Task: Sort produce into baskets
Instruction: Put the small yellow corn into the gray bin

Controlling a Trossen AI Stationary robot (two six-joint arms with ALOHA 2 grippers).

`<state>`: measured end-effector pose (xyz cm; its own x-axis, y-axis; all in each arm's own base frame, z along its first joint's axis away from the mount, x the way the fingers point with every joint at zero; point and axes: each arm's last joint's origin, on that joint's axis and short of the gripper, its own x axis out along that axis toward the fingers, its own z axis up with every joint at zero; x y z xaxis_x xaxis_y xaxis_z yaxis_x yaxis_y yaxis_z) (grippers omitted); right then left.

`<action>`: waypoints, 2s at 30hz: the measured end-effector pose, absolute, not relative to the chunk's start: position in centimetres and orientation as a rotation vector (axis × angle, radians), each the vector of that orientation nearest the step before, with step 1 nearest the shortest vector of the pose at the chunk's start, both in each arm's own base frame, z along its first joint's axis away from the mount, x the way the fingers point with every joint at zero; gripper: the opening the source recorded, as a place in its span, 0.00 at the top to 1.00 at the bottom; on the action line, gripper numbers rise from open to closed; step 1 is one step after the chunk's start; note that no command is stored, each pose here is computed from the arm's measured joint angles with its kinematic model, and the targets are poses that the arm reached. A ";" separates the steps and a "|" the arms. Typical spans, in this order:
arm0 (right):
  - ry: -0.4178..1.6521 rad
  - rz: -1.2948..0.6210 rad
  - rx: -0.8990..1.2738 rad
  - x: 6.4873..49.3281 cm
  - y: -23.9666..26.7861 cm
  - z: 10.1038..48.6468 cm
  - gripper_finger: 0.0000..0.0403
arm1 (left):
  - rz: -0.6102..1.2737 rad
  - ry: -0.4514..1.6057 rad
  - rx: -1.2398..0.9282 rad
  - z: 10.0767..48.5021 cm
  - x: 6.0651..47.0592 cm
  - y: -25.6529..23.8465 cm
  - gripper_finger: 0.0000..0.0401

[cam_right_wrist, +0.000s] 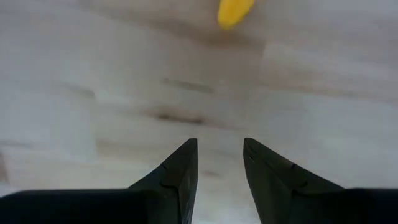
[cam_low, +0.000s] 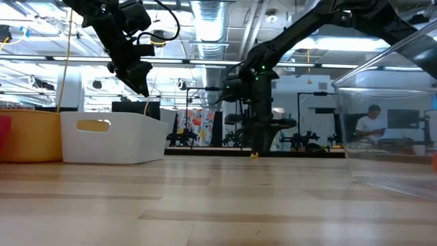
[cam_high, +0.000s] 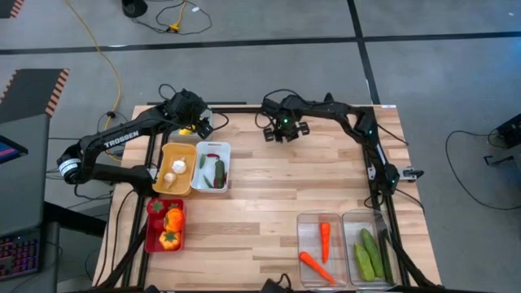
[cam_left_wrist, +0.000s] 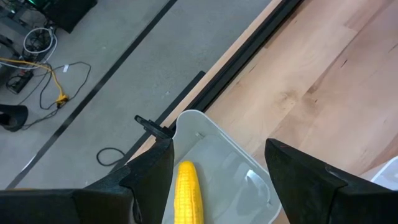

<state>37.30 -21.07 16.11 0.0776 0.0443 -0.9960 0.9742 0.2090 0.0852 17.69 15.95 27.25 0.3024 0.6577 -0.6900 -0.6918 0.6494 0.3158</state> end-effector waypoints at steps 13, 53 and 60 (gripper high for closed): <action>1.098 -1.005 1.181 36.1 -25.2 16.2 0.62 | 0.895 0.892 -0.044 27.3 17.7 15.9 0.40; 1.066 -1.049 1.244 35.5 -28.2 13.2 0.79 | 0.896 0.893 -0.043 27.2 17.7 16.0 0.40; 1.127 -0.972 1.170 36.0 -28.4 15.0 0.87 | 0.896 0.893 -0.043 27.2 17.7 16.0 0.40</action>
